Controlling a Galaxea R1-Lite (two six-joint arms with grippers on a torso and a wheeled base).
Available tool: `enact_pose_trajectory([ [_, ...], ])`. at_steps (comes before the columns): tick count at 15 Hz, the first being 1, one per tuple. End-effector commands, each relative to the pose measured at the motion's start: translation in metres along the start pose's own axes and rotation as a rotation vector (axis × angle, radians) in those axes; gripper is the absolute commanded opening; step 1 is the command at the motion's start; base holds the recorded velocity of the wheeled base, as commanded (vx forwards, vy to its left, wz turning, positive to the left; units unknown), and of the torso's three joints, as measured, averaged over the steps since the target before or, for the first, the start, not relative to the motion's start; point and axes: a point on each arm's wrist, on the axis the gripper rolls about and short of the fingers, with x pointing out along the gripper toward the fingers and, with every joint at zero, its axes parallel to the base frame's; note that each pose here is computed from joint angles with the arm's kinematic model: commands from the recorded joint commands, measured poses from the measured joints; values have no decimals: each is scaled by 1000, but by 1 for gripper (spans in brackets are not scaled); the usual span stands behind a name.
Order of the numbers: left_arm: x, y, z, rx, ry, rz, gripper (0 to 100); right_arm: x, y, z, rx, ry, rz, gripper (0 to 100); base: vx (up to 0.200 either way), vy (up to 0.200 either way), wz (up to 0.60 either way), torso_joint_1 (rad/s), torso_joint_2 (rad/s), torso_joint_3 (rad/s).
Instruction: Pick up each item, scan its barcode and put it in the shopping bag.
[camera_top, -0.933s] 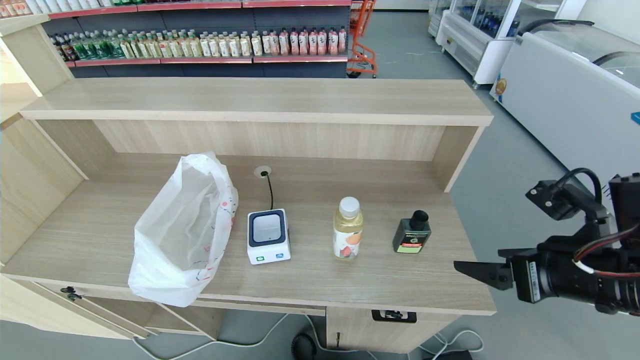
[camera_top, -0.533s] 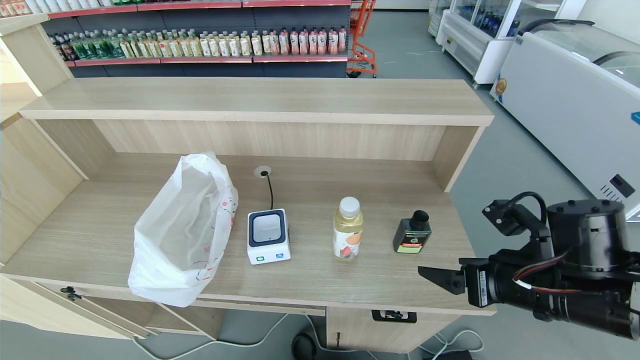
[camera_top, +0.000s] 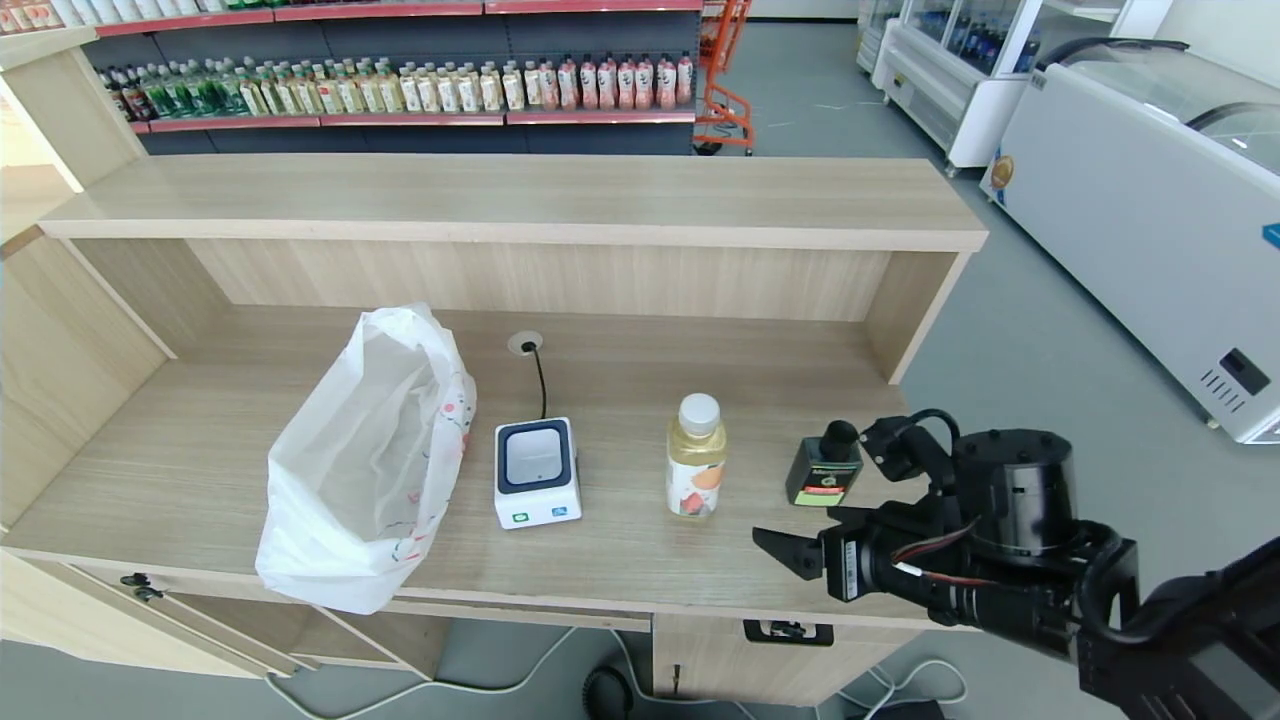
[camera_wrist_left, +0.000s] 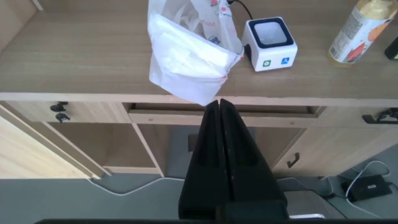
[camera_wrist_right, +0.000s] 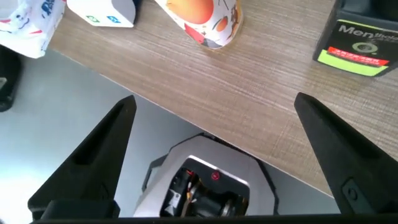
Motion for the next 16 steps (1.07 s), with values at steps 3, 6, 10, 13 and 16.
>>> enact_pose_trajectory([
  [3,0,0,0,0,0,1,0,51,8,-19,-58,29,-72,100,0,0,0,0,0,0],
  [6,0,0,0,0,0,0,0,78,19,-12,-72,-34,-57,100,0,0,0,0,0,0],
  [10,0,0,0,0,0,0,0,102,23,-5,-105,-88,-88,100,0,0,0,0,0,0],
  [13,0,0,0,0,0,0,0,115,22,-3,-130,-108,-92,100,0,0,0,0,0,0],
  [16,0,0,0,0,0,1,0,130,24,6,-128,-154,-86,100,0,0,0,0,0,0],
])
